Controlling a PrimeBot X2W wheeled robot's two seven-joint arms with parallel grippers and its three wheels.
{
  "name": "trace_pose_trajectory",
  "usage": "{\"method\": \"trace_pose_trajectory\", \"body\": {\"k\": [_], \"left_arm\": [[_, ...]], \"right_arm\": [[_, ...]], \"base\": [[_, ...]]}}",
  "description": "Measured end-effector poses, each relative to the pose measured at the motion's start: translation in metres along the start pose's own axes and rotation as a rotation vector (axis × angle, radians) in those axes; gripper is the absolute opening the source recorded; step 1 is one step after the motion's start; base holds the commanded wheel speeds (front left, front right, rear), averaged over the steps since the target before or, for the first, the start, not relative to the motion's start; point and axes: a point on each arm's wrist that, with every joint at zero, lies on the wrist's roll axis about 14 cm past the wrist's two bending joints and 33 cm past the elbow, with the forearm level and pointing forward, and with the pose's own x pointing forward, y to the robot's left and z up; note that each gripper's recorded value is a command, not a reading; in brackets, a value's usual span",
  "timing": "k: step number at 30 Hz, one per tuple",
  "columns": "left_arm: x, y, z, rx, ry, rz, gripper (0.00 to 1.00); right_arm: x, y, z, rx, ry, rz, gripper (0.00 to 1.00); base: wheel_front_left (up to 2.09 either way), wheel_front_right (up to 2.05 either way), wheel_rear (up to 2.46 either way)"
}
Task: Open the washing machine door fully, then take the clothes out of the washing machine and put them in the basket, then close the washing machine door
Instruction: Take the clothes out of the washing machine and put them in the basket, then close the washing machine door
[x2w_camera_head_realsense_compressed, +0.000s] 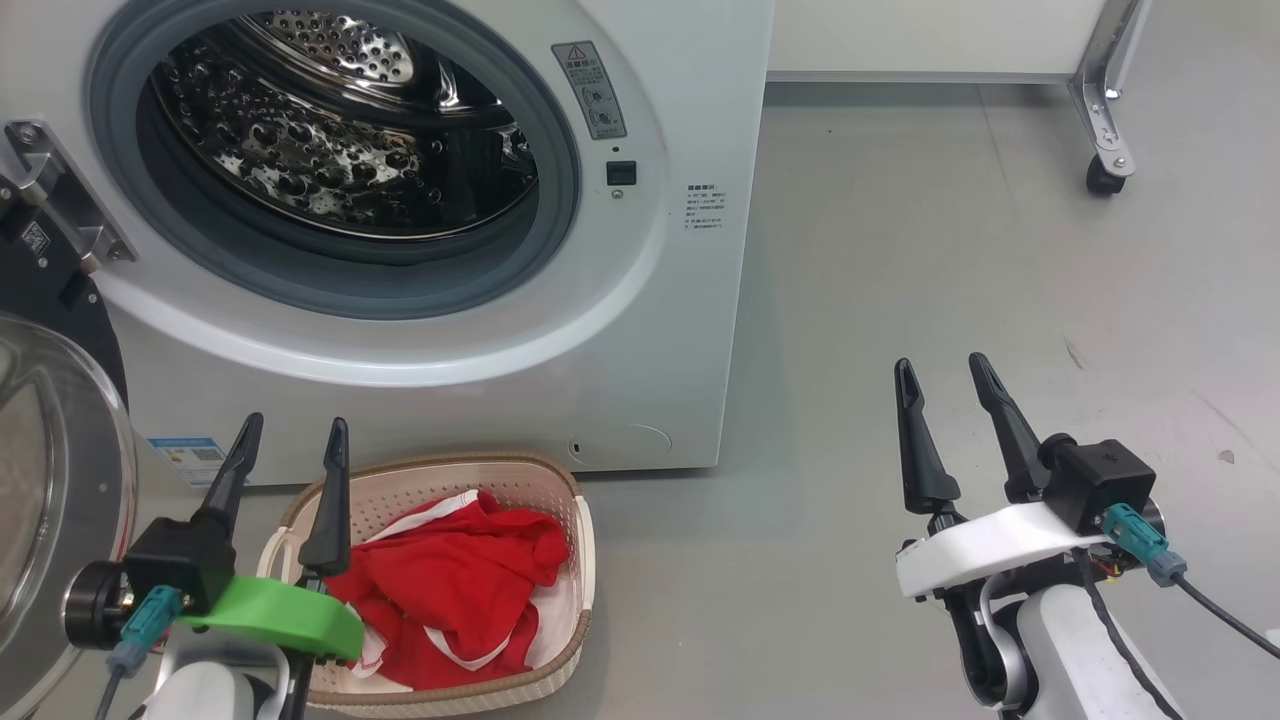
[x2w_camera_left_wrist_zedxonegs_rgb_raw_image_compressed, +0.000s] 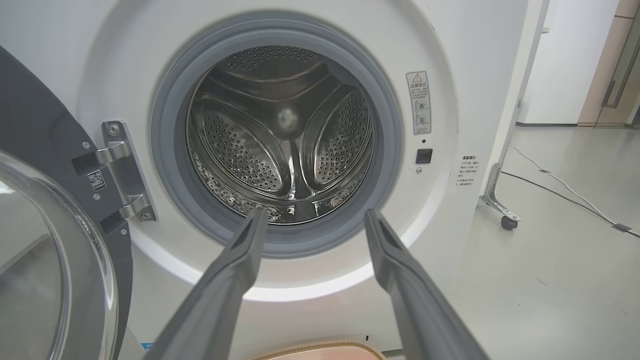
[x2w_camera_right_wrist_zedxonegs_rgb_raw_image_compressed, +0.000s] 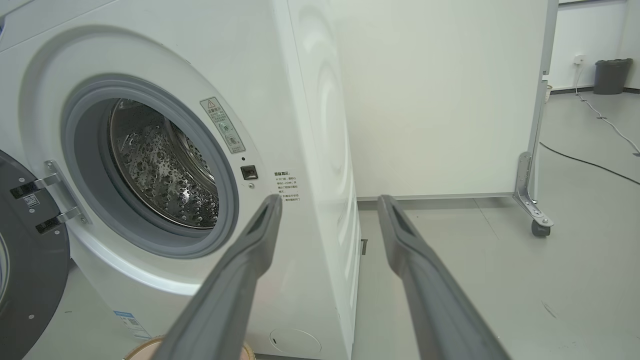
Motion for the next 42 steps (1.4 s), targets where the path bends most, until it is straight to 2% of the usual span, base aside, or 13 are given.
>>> {"method": "trace_pose_trajectory", "body": {"k": [42], "left_arm": [[-0.013, -0.004, -0.026, -0.047, 0.077, 0.009, 1.00]], "right_arm": [[-0.002, -0.001, -0.003, 0.004, 0.007, -0.005, 1.00]], "base": [[0.00, 0.00, 0.00]]}}
